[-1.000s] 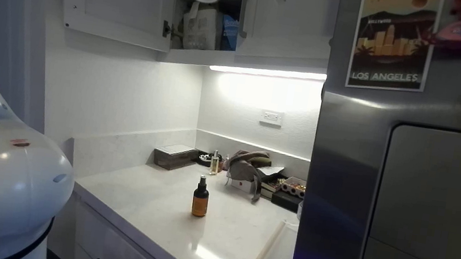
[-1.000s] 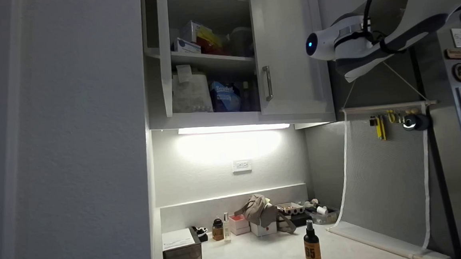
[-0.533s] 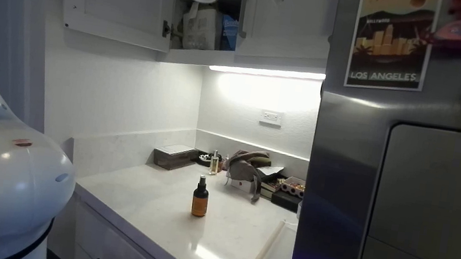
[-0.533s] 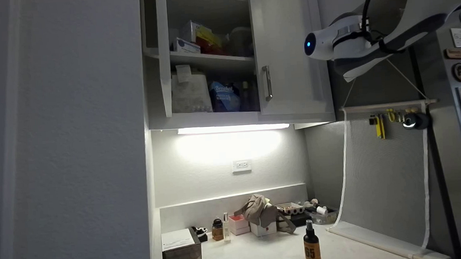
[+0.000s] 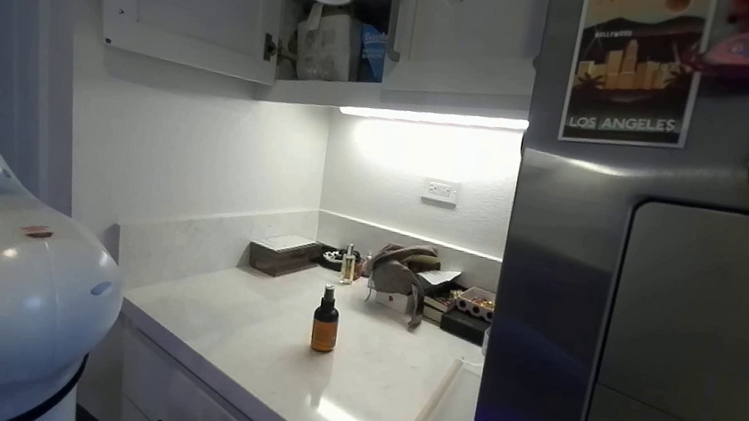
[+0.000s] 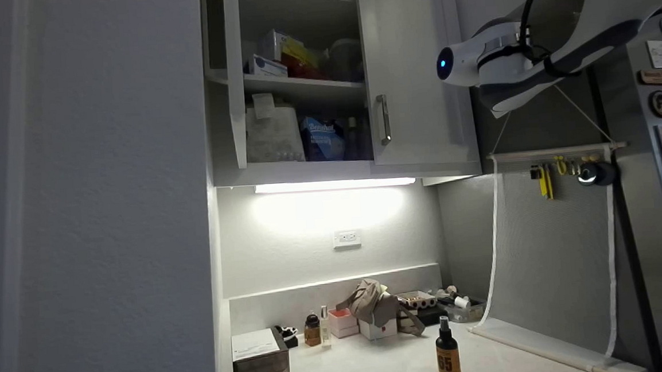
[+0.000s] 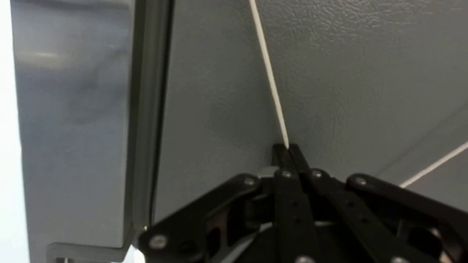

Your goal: Close the right cupboard door and take the transparent flag off the hanger

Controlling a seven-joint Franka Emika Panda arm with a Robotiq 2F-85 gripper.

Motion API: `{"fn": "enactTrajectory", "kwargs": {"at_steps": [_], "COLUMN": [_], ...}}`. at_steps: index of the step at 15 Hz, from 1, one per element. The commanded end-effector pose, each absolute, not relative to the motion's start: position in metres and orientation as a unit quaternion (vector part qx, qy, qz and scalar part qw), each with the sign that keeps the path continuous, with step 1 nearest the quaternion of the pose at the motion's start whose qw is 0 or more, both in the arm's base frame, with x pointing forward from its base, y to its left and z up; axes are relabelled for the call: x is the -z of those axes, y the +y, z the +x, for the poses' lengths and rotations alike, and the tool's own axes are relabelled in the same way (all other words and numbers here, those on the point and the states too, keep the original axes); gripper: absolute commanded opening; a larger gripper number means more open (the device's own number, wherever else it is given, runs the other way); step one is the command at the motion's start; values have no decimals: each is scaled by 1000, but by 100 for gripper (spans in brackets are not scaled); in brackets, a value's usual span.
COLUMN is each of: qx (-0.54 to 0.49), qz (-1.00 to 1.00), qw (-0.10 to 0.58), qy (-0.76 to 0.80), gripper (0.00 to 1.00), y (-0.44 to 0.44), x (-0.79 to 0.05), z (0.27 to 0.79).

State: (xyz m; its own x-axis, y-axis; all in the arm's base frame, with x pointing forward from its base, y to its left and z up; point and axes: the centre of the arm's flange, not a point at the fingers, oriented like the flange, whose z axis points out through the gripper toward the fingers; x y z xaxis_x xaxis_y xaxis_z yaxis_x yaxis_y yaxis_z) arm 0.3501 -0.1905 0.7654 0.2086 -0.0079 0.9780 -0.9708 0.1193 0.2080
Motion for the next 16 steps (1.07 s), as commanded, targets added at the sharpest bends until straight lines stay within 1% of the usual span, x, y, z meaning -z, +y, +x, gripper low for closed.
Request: {"fn": "enactTrajectory", "kwargs": {"at_steps": [1,16], "qx": [-453,-533], "qz": [481,413], "qw": [564,498], "qy": [-495,-545], "gripper": [0,0], "y": [-187,-178], "x": [-778,-817], "z": [348,350]}}
